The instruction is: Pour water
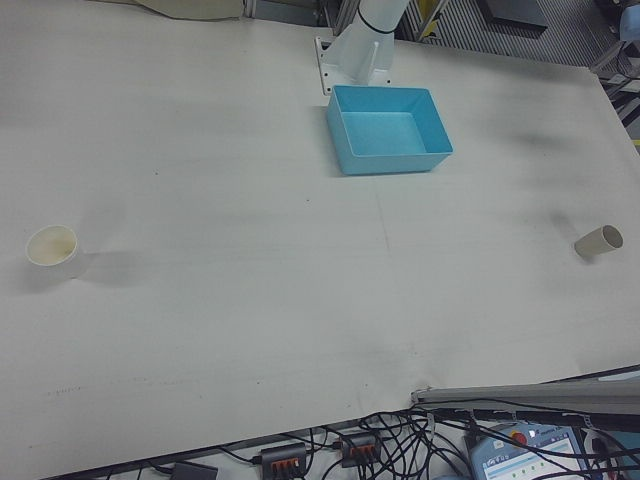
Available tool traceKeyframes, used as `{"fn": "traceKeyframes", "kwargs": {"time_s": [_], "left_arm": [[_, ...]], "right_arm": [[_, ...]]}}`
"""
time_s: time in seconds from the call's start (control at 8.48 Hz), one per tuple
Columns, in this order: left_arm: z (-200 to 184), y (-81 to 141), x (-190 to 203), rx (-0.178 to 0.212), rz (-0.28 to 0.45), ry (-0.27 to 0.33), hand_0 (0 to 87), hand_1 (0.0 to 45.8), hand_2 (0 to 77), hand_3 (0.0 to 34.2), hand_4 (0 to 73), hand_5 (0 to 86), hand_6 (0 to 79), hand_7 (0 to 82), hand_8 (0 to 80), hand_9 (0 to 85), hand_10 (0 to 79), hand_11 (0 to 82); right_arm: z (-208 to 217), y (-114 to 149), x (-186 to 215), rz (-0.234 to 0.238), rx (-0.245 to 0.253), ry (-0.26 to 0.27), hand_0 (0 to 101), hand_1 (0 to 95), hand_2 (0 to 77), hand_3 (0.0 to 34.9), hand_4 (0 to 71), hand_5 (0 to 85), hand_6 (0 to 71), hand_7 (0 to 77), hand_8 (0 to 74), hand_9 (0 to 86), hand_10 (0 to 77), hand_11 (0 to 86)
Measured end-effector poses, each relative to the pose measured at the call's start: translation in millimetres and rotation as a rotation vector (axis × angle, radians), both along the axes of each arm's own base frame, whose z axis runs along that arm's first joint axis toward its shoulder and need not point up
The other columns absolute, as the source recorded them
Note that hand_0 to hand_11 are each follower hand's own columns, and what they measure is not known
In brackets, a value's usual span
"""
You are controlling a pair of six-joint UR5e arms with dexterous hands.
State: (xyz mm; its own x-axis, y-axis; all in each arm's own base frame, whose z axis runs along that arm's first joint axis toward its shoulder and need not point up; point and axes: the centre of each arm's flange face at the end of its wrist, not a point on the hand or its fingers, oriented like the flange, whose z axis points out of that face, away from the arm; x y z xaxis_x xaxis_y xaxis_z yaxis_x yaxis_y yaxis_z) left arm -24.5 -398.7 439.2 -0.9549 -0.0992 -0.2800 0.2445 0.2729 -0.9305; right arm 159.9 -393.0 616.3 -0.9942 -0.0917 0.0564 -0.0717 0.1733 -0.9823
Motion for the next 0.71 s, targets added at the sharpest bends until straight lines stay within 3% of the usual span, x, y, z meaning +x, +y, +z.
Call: {"fn": "traceKeyframes", "kwargs": {"time_s": [0.12, 0.24, 0.35, 0.47, 0.71], "left_arm": [[-8.0, -0.7, 0.6, 0.01, 0.002, 0.004, 58.1, 7.6, 0.5, 3.2, 8.2, 15.8, 3.3, 8.2, 1.6, 0.5, 0.5, 2.7], [-8.7, -4.4, 7.1, 0.011, 0.015, 0.001, 58.1, 9.3, 0.5, 2.2, 9.3, 17.5, 4.4, 9.3, 1.6, 0.0, 0.5, 1.1], [-3.4, -10.4, 14.0, 0.005, 0.026, -0.003, 56.8, 6.5, 0.5, 2.4, 9.3, 18.0, 4.4, 9.3, 1.6, 0.0, 0.5, 0.5], [2.7, -15.3, 18.6, 0.0, 0.032, -0.006, 56.9, 8.2, 0.5, 2.2, 9.3, 17.5, 4.4, 9.8, 0.5, 0.5, 0.5, 0.5], [15.9, -24.9, 22.0, 0.013, 0.028, -0.008, 56.9, 8.2, 0.5, 2.2, 9.3, 18.0, 4.4, 9.8, 1.6, 0.5, 0.5, 1.1]], "right_arm": [[-0.1, 2.0, 0.5, 0.001, -0.001, 0.0, 49, 8.2, 0.0, 0.0, 15.8, 15.3, 2.7, 8.7, 6.5, 6.0, 1.6, 2.7], [6.1, -0.8, -2.4, -0.007, -0.013, 0.001, 49, 8.2, 0.0, 0.0, 22.4, 16.9, 6.5, 10.4, 6.0, 6.0, 3.3, 4.9], [13.7, -4.6, -6.1, -0.017, -0.028, 0.001, 49, 8.2, 0.0, 0.0, 27.3, 18.0, 8.7, 13.6, 6.0, 6.0, 3.3, 4.9], [18.2, -6.7, -7.2, -0.019, -0.036, 0.002, 49, 8.2, 0.0, 0.0, 27.3, 18.0, 8.7, 13.6, 6.0, 7.6, 4.9, 8.2], [10.8, -6.7, -3.6, -0.011, -0.018, -0.002, 49, 8.2, 0.0, 0.0, 28.9, 19.1, 9.8, 13.6, 7.6, 7.6, 4.4, 5.4]]}}
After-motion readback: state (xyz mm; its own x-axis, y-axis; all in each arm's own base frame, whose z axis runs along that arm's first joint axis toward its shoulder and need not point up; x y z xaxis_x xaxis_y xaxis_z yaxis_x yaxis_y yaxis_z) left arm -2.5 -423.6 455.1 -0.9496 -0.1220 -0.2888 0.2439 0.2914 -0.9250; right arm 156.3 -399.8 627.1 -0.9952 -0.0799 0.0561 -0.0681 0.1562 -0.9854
